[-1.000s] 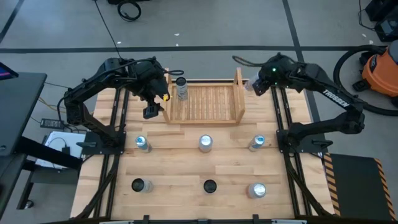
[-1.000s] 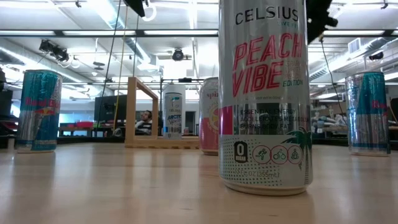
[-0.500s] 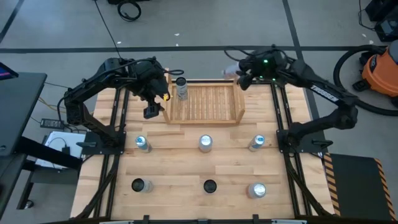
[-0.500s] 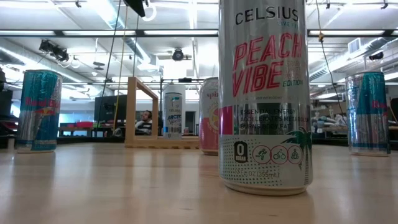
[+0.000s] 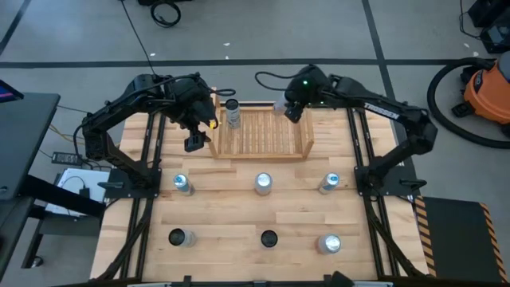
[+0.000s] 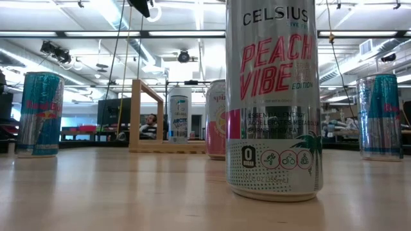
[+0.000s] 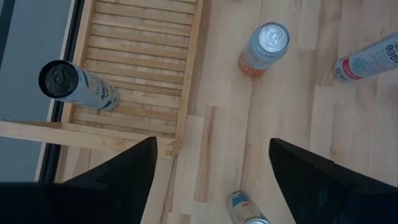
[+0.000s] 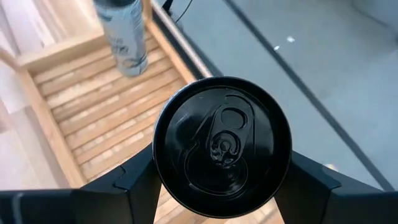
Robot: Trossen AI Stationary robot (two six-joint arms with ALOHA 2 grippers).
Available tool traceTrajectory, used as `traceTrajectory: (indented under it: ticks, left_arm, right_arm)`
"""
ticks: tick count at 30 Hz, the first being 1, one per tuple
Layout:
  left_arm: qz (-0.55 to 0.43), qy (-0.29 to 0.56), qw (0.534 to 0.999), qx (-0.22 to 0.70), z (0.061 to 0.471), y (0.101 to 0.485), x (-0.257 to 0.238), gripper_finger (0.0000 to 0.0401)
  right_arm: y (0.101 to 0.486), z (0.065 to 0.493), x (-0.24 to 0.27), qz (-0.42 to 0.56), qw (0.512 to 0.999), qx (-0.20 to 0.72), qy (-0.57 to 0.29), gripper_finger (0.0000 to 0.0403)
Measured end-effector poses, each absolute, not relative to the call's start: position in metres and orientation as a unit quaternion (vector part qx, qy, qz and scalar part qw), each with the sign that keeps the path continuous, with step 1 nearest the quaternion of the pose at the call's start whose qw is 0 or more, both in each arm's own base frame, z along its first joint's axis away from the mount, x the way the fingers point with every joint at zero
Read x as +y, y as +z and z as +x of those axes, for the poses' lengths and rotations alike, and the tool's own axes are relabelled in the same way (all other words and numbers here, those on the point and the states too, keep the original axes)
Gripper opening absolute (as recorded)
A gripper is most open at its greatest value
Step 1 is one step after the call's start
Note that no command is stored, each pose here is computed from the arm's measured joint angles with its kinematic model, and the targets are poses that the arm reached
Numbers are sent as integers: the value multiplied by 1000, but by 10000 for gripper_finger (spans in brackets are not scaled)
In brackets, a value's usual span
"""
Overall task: Place canned beverage on shelf
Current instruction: Put the top white pink soda can into the shelf
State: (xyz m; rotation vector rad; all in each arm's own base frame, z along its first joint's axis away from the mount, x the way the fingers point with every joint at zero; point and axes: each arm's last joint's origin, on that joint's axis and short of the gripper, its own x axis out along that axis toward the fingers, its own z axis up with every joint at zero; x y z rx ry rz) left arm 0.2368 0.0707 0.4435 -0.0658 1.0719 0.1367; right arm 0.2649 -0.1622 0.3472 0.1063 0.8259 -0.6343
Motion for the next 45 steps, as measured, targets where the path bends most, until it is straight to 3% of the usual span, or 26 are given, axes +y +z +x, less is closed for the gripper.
traceTrajectory:
  ticks: [15,45]
  left_arm:
    - [-32,65,857,510,237,444,71,311]
    - [-30,66,861,504,238,444,71,311]
  right_arm:
    - [323,303,-191,69,857,442,-255,254]
    - [277,367,-209,49,880,433,-189,257]
